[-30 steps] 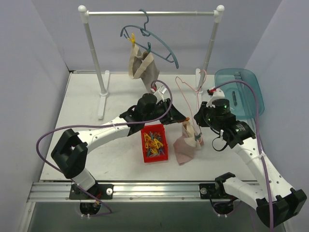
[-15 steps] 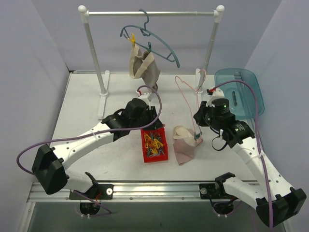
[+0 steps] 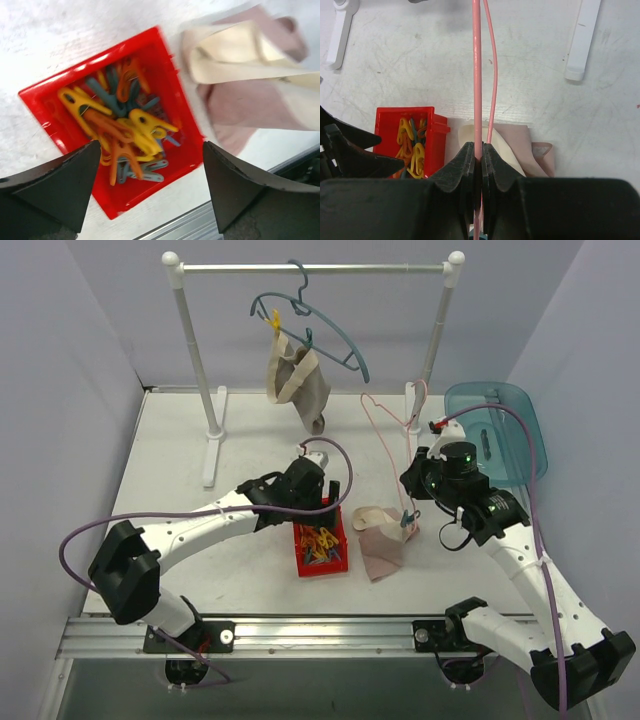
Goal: Remove the underwear clipped to the hanger
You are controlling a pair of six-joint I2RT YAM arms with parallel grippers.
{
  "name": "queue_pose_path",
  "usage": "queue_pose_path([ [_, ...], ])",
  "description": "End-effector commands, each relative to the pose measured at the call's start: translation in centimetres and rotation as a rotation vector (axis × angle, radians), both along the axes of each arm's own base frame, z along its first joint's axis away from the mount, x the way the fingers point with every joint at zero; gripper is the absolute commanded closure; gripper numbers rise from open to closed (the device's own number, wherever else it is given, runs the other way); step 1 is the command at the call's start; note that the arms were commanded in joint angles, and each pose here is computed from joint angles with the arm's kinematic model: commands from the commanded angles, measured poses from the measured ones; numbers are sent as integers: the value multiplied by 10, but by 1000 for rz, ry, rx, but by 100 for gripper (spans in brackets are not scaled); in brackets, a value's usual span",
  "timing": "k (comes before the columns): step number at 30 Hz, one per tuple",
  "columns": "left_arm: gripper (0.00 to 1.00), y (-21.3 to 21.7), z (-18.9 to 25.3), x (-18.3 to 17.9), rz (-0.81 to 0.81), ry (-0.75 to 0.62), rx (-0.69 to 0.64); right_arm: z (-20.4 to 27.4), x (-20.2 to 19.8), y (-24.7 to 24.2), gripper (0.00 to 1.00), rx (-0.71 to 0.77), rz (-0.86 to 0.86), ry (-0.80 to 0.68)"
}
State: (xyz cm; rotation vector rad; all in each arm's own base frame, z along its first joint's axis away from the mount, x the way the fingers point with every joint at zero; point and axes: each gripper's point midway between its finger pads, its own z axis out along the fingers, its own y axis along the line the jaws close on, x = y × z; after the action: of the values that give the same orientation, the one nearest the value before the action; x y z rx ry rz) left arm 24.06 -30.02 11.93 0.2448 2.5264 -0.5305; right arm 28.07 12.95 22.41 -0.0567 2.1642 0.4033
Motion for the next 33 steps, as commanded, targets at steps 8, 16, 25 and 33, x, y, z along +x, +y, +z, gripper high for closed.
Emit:
queue_pose_path([
  [8,3,-94,152,-10,-156,-201,-510,26,12,13,100,53,26,-79],
  [16,6,-127,163,-44,-463,-363,-615,28,13,17,100,64,37,-75],
  [25,6,-138,158,-45,-585,-606,-508,30,10,23,100,84,72,-72],
  [33,7,-148,171,-48,-629,-729,-527,32,9,25,100,96,81,-73],
])
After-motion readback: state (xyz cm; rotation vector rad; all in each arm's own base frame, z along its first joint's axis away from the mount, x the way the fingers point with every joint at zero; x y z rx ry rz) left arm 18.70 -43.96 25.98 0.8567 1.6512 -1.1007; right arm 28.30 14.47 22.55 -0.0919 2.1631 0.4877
